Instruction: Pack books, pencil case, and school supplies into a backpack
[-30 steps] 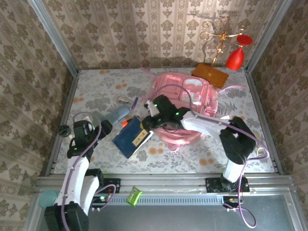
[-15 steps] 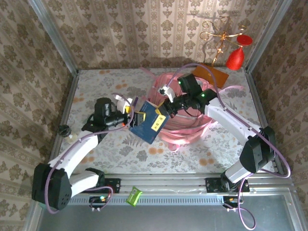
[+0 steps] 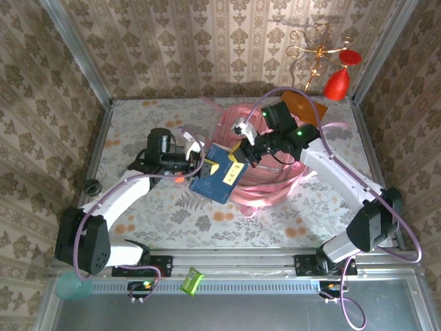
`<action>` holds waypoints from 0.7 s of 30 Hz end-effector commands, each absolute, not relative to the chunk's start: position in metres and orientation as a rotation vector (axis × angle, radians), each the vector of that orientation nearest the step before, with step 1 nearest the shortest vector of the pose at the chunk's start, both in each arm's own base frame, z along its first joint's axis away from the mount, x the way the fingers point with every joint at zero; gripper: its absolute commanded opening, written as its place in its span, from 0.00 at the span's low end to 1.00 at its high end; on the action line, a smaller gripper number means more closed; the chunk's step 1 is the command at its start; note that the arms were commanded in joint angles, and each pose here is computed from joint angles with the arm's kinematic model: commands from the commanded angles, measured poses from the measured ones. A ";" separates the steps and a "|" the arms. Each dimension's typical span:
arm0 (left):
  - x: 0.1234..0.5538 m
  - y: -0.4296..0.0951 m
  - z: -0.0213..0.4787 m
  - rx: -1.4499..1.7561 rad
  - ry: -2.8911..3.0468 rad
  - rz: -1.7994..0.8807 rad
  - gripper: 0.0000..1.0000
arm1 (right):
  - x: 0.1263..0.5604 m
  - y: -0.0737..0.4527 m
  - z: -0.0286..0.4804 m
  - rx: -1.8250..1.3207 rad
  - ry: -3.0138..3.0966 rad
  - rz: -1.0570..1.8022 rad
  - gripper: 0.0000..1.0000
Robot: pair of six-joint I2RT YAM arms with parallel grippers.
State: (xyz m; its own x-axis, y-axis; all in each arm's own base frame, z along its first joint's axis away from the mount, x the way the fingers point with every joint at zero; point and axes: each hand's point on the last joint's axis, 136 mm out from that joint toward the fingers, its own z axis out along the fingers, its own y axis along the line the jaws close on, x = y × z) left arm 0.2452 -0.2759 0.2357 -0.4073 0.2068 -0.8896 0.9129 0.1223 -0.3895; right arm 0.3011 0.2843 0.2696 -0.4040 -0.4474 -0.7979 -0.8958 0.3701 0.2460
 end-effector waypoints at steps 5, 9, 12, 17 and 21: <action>0.267 -0.278 0.286 0.950 1.653 -1.316 0.00 | 0.345 0.227 0.312 -0.597 2.017 0.648 0.51; 0.289 -0.269 0.313 0.689 1.647 -1.303 0.00 | 0.318 0.220 0.324 -0.450 1.900 0.852 0.85; 0.293 -0.267 0.338 0.555 1.569 -1.399 0.00 | 0.299 0.238 0.322 -0.419 1.835 1.084 1.00; 0.292 -0.281 0.365 0.465 1.490 -1.638 0.00 | 0.294 0.268 0.314 -0.411 1.797 1.290 1.00; 0.295 -0.284 0.377 0.426 1.407 -1.790 0.00 | 0.302 0.270 0.311 -0.386 1.795 1.300 1.00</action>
